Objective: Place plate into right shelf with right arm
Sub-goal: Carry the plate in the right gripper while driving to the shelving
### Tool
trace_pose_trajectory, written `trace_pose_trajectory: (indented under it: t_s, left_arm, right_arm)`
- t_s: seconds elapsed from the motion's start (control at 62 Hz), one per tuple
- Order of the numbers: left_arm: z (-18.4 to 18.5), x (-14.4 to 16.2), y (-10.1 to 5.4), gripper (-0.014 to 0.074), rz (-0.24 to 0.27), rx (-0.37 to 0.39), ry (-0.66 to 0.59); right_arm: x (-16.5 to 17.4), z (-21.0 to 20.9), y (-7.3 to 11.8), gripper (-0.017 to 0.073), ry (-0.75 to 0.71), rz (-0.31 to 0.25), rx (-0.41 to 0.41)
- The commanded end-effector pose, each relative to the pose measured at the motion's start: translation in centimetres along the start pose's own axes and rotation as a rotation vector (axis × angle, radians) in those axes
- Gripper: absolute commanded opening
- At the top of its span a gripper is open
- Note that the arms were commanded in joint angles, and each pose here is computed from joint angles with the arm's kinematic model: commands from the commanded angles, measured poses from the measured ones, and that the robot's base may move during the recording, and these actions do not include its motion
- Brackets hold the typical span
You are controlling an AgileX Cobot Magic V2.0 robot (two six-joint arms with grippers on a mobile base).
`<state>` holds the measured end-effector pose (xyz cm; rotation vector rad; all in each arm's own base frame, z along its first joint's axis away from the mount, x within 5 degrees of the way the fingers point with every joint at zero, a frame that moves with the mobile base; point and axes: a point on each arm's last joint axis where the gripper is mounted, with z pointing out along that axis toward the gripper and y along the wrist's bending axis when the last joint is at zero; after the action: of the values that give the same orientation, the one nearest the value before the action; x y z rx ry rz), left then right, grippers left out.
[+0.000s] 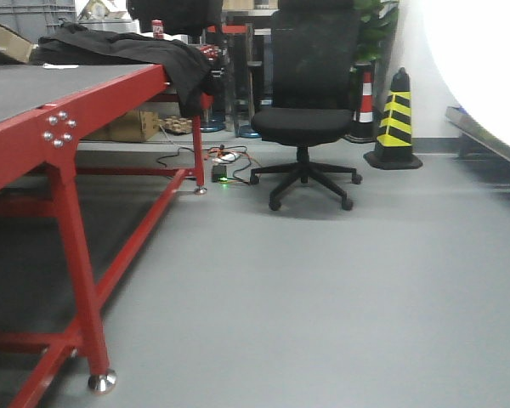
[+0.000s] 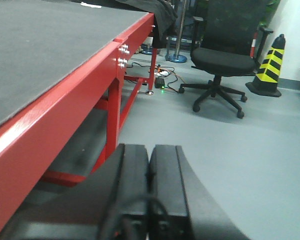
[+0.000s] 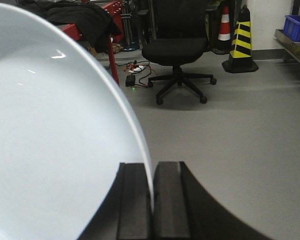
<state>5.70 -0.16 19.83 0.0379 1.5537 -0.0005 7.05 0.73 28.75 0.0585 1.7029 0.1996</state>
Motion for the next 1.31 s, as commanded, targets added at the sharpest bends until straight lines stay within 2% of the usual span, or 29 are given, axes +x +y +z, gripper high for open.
trace_pose_trajectory:
  t_s: [0.0, 1.29]
  left_arm:
    - [-0.08, -0.52, 0.11, -0.0128, -0.015, -0.012, -0.089]
    - [-0.08, -0.52, 0.11, -0.0128, -0.015, -0.012, -0.089]
  right_arm:
    - [-1.75, -0.19, 0.19, 0.0054, -0.114, -0.006, -0.005]
    - [-1.75, -0.19, 0.19, 0.0054, -0.115, -0.006, -0.005]
